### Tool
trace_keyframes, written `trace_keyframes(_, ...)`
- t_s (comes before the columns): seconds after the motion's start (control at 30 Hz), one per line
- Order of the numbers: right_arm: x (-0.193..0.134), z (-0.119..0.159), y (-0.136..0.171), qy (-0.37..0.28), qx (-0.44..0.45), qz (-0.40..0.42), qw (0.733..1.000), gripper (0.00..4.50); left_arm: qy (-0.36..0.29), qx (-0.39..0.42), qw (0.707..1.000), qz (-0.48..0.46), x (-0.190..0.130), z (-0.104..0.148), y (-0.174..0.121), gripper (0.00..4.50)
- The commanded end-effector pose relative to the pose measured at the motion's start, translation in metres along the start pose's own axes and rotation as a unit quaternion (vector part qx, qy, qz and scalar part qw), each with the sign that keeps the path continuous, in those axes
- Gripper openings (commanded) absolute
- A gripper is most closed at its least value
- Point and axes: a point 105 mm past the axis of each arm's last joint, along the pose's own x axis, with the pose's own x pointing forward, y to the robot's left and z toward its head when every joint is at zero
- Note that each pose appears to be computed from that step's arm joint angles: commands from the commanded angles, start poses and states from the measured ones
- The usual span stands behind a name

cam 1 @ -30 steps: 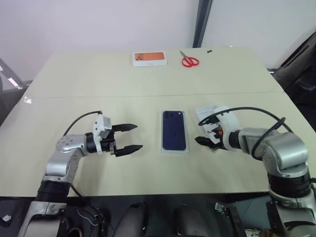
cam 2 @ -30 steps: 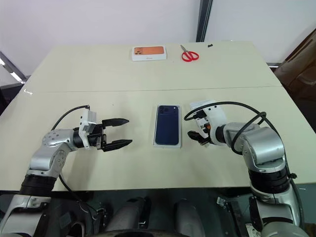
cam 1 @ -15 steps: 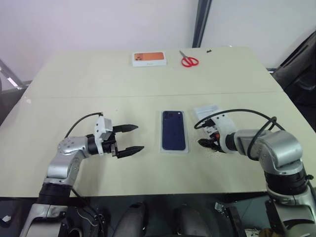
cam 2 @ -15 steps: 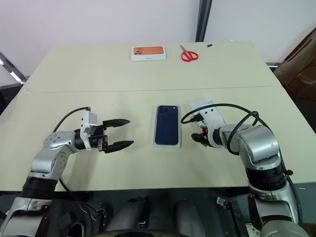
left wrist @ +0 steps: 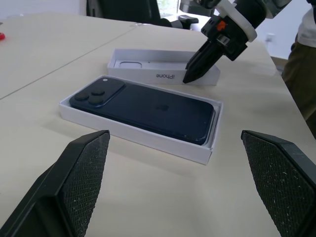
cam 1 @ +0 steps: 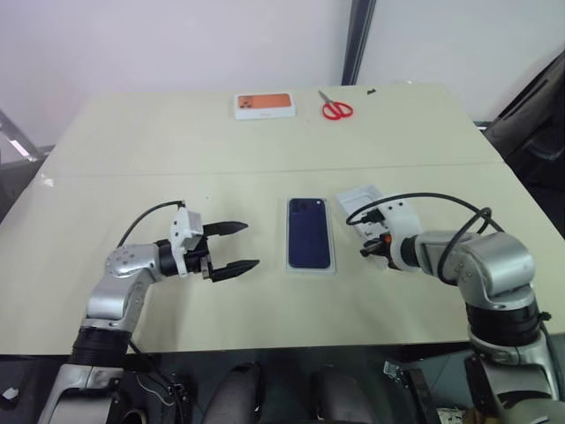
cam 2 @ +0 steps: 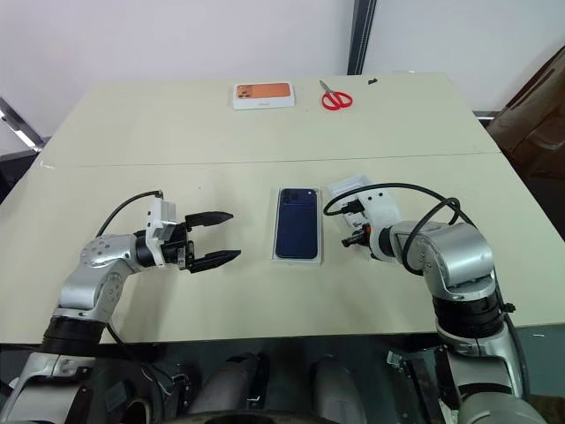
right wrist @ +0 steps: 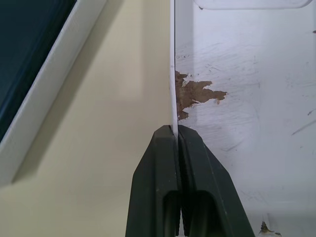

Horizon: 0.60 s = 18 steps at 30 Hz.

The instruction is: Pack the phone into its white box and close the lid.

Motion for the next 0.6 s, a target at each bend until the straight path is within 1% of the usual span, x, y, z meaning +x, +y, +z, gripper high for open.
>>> trace_keyframes(0.03,-0.016,0.049,0.007,-0.109,0.016,0.018,0.994,0.03,-0.01,0.02,1.0,0.001,0.002,0.01,0.005,4.5)
trace_keyframes(0.1,-0.019,0.063,0.014,-0.144,0.021,0.036,0.989,0.03,-0.012,0.021,1.0,0.009,0.002,0.011,0.007,4.5)
trace_keyframes(0.17,-0.02,0.072,0.018,-0.171,0.059,0.067,0.981,0.03,-0.014,0.019,0.999,0.025,0.002,0.012,0.013,4.5)
trace_keyframes(0.23,-0.018,0.077,0.032,-0.182,0.133,0.141,0.964,0.03,-0.022,0.012,0.999,0.046,0.001,0.014,0.019,4.5)
trace_keyframes(0.27,-0.018,0.079,0.04,-0.184,0.151,0.173,0.956,0.03,-0.026,0.009,0.998,0.058,0.0,0.015,0.023,4.5)
trace_keyframes(0.33,-0.018,0.082,0.059,-0.194,0.197,0.251,0.928,0.03,-0.035,0.006,0.995,0.089,-0.002,0.017,0.031,4.5)
trace_keyframes(0.43,-0.022,0.086,0.079,-0.206,0.218,0.308,0.903,0.03,-0.037,0.004,0.993,0.109,-0.005,0.018,0.036,4.5)
trace_keyframes(0.5,-0.028,0.096,0.094,-0.227,0.267,0.378,0.857,0.03,-0.04,0.002,0.992,0.124,-0.008,0.018,0.038,4.5)
trace_keyframes(0.53,-0.031,0.1,0.1,-0.234,0.269,0.398,0.845,0.03,-0.04,0.004,0.991,0.131,-0.01,0.019,0.039,4.5)
trace_keyframes(0.6,-0.034,0.098,0.114,-0.228,0.253,0.425,0.839,0.03,-0.05,-0.005,0.988,0.148,-0.013,0.022,0.042,4.5)
